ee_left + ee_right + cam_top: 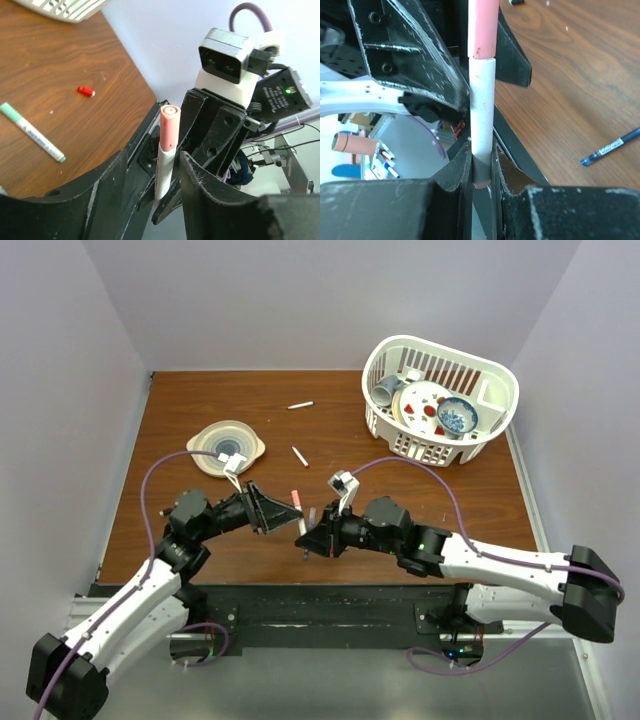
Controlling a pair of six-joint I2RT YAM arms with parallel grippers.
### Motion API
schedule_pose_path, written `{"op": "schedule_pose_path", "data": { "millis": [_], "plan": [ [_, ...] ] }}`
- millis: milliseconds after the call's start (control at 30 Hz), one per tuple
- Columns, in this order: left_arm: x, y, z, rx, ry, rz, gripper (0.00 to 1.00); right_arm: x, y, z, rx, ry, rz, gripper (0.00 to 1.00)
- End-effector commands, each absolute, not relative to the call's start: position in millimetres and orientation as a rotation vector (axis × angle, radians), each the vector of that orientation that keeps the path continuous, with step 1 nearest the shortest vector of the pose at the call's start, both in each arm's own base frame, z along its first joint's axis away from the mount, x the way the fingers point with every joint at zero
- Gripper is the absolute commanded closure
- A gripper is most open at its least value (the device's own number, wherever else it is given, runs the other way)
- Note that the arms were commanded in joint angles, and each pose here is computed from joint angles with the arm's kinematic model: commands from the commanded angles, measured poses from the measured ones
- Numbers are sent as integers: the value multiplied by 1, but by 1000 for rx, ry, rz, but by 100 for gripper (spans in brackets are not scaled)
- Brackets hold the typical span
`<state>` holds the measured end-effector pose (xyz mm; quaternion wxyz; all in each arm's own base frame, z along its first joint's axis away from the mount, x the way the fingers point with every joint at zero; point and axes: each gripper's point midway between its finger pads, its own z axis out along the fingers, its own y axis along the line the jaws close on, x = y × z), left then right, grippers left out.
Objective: Insert the pens into the pen caps
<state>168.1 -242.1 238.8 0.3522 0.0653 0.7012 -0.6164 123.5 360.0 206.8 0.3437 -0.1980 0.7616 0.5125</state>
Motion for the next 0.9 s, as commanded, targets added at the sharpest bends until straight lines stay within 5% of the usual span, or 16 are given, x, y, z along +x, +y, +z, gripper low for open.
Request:
{"op": "schedule_pose_path", "data": {
  "millis": [0, 167, 433, 867],
  "plan": [
    [158, -241, 291, 285, 1607, -1633, 48, 128, 352, 240, -497, 1860, 1335, 100],
    [141, -239, 315, 276, 1505, -1772, 30, 124, 345, 257, -515, 1819, 1346, 100],
    [129, -244, 346, 508, 1392, -1738, 22, 109, 339, 272, -559, 1775, 1418, 100],
    [152, -251, 353, 524, 1391, -1635, 25, 91, 340, 279, -597, 1726, 1546, 100]
  ]
}}
